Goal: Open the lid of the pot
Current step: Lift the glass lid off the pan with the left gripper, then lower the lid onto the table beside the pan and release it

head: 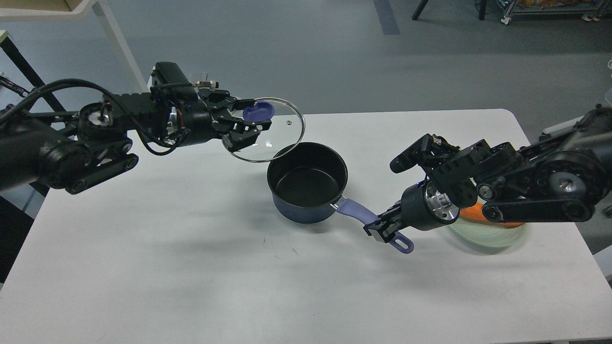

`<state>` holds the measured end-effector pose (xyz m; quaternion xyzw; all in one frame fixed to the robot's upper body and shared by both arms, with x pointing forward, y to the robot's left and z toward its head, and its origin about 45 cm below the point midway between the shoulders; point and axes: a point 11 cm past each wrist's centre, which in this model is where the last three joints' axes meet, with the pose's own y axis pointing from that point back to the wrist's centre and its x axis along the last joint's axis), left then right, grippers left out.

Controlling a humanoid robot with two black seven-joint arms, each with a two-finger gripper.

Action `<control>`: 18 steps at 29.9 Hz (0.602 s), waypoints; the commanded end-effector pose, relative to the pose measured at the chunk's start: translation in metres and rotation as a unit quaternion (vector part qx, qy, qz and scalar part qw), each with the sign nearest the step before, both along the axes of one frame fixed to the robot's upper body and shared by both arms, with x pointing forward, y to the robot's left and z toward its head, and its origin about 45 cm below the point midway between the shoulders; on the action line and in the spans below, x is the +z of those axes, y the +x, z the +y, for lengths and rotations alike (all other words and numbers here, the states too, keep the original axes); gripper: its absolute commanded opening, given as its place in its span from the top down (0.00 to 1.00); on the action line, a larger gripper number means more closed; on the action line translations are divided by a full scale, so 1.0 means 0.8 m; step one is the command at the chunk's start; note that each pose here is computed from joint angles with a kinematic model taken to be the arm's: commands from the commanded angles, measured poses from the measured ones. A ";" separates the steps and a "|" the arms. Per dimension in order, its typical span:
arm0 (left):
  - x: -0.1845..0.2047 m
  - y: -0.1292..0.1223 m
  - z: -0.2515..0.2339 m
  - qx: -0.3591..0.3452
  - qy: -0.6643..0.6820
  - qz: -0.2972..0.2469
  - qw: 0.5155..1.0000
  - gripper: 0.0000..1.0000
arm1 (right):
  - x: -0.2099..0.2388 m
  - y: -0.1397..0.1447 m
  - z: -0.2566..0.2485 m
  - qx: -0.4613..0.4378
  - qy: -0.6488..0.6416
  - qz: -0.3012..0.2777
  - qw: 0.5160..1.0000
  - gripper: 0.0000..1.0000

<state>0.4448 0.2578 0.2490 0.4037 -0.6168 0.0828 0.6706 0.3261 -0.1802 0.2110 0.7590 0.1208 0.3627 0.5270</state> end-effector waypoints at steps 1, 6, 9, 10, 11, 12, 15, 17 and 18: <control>-0.010 -0.012 0.068 0.051 0.017 0.009 0.999 0.57 | 0.000 0.000 0.000 0.000 0.000 0.000 1.000 0.71; -0.055 -0.053 0.141 0.103 0.040 0.050 0.993 0.57 | 0.000 0.000 0.000 -0.001 0.001 0.000 1.000 0.71; -0.078 -0.074 0.168 0.120 0.046 0.059 0.990 0.57 | 0.001 0.001 0.000 -0.003 0.004 -0.001 1.000 0.71; -0.083 -0.079 0.175 0.125 0.049 0.059 0.989 0.57 | 0.001 0.001 0.000 -0.002 0.004 -0.001 1.000 0.71; -0.088 -0.082 0.183 0.131 0.053 0.059 0.988 0.57 | 0.001 0.001 -0.001 -0.003 0.004 -0.001 1.000 0.71; -0.095 -0.086 0.192 0.138 0.058 0.061 0.987 0.57 | 0.001 0.001 -0.001 -0.003 0.004 -0.001 1.000 0.71; -0.116 -0.100 0.214 0.156 0.070 0.066 0.983 0.57 | 0.002 0.001 0.000 -0.002 0.004 -0.001 1.000 0.71; -0.122 -0.103 0.220 0.161 0.074 0.065 0.982 0.56 | 0.002 0.001 0.000 -0.002 0.004 -0.001 1.000 0.71; -0.122 -0.104 0.221 0.162 0.075 0.065 0.982 0.56 | 0.002 0.001 0.000 -0.002 0.004 -0.001 1.000 0.71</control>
